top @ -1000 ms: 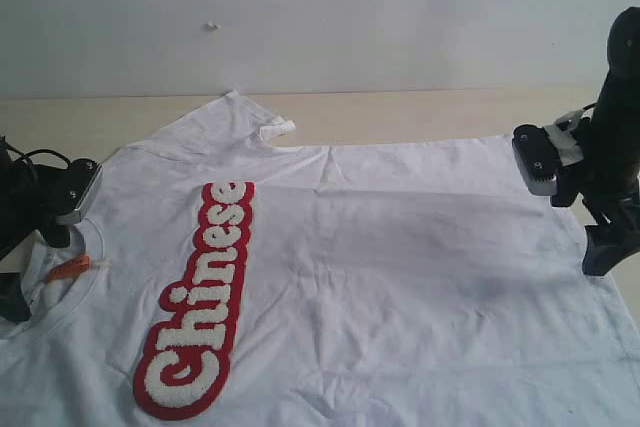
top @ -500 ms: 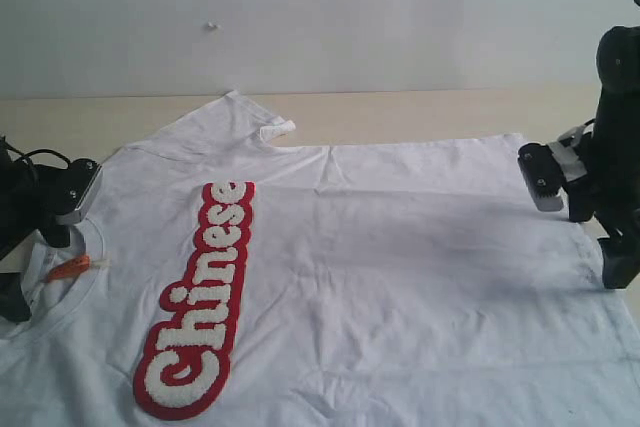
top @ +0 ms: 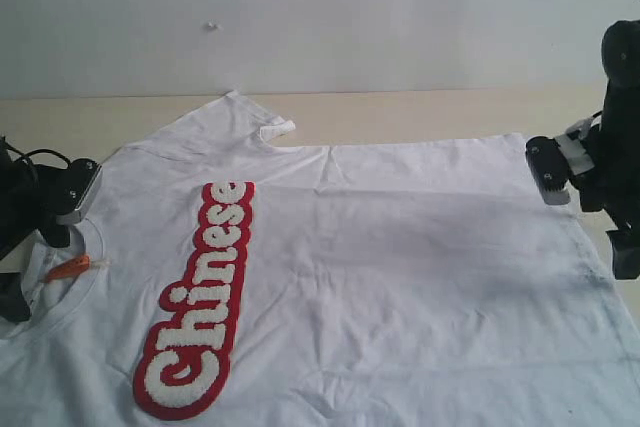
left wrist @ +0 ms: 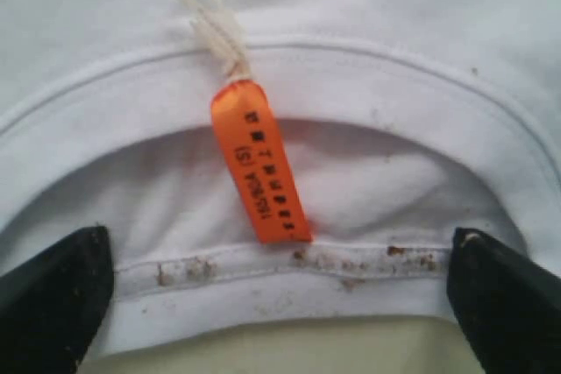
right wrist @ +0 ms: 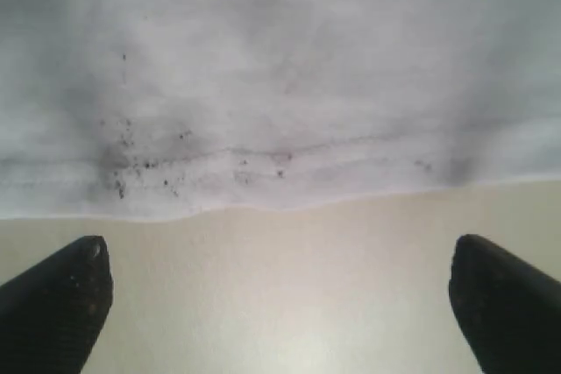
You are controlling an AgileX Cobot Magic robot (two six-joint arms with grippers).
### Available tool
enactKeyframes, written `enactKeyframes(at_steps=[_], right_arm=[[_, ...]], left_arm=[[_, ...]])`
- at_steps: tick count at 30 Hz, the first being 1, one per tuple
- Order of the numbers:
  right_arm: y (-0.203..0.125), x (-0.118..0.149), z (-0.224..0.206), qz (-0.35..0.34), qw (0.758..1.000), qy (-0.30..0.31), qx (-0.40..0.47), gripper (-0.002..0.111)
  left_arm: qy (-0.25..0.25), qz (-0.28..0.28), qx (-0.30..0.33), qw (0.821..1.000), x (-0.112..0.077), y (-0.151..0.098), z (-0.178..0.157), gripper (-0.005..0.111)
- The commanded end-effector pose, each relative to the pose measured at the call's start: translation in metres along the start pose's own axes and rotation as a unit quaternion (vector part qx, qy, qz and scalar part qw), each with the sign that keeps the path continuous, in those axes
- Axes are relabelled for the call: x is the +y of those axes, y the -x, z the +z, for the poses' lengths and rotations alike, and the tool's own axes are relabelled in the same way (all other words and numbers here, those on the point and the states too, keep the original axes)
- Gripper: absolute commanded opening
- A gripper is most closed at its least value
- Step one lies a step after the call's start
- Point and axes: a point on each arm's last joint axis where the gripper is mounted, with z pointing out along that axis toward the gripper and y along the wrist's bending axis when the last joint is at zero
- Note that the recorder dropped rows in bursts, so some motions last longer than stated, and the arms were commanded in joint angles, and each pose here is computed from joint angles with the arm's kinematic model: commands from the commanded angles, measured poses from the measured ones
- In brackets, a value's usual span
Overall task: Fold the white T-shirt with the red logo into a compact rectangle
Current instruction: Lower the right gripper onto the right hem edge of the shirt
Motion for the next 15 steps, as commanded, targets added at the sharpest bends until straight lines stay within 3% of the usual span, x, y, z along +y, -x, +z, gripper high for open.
enactKeyframes(at_steps=[1, 11, 15], right_arm=[[0.003, 0.004, -0.020, -0.032, 0.998, -0.013, -0.049, 0.104], [0.014, 0.003, 0.013, -0.035, 0.996, 0.041, -0.072, 0.104], [0.010, 0.000, 0.019, -0.012, 0.998, 0.030, -0.047, 0.104]], left_arm=[[-0.036, -0.005, 0.011, 0.999, -0.006, -0.006, 0.011, 0.105], [-0.036, -0.005, 0.011, 0.999, -0.006, -0.006, 0.011, 0.105], [-0.036, -0.005, 0.011, 0.999, -0.006, -0.006, 0.011, 0.105]])
